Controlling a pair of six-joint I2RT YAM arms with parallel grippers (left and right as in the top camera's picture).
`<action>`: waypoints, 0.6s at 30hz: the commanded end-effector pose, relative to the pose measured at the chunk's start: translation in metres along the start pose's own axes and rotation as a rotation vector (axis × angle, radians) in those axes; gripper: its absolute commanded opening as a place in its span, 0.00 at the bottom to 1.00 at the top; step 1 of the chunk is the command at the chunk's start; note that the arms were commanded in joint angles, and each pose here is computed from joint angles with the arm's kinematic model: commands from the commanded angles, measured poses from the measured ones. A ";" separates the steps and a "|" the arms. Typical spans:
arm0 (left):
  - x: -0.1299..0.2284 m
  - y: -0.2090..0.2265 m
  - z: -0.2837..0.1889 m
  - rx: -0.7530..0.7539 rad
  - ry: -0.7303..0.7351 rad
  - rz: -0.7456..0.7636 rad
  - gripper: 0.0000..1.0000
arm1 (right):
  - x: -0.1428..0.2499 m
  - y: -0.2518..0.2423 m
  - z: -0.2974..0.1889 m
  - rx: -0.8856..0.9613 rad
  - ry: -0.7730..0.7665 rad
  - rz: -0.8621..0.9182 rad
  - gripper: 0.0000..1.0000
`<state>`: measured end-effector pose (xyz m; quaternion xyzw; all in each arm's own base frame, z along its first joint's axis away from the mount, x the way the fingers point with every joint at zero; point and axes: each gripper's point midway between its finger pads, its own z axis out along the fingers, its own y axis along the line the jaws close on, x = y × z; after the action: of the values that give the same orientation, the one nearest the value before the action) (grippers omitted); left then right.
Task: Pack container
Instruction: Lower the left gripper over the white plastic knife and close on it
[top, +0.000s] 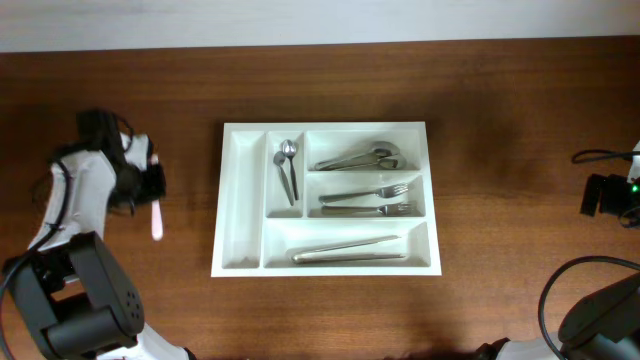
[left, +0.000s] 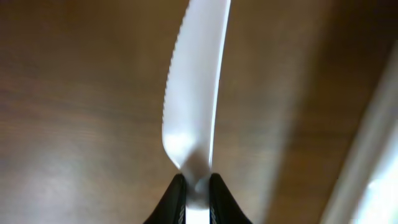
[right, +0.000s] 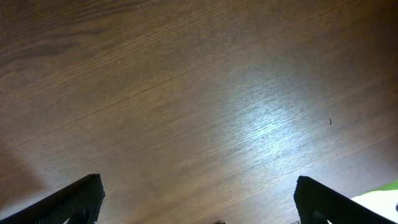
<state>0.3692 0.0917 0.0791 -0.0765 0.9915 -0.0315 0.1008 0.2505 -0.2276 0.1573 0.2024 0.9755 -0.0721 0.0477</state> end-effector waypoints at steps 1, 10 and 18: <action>-0.027 -0.032 -0.023 0.136 -0.076 0.035 0.02 | -0.001 0.000 -0.007 0.005 -0.024 -0.005 0.99; -0.035 -0.136 -0.043 0.301 -0.108 0.271 0.02 | -0.001 0.000 -0.007 0.005 -0.024 -0.005 0.99; -0.017 -0.184 -0.035 0.170 -0.077 0.421 0.02 | -0.001 0.000 -0.007 0.005 -0.024 -0.005 0.99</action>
<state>0.4031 -0.0875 0.1326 0.1341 0.9704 -0.1349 0.1491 0.2505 -0.2276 0.1573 0.2026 0.9755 -0.0721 0.0477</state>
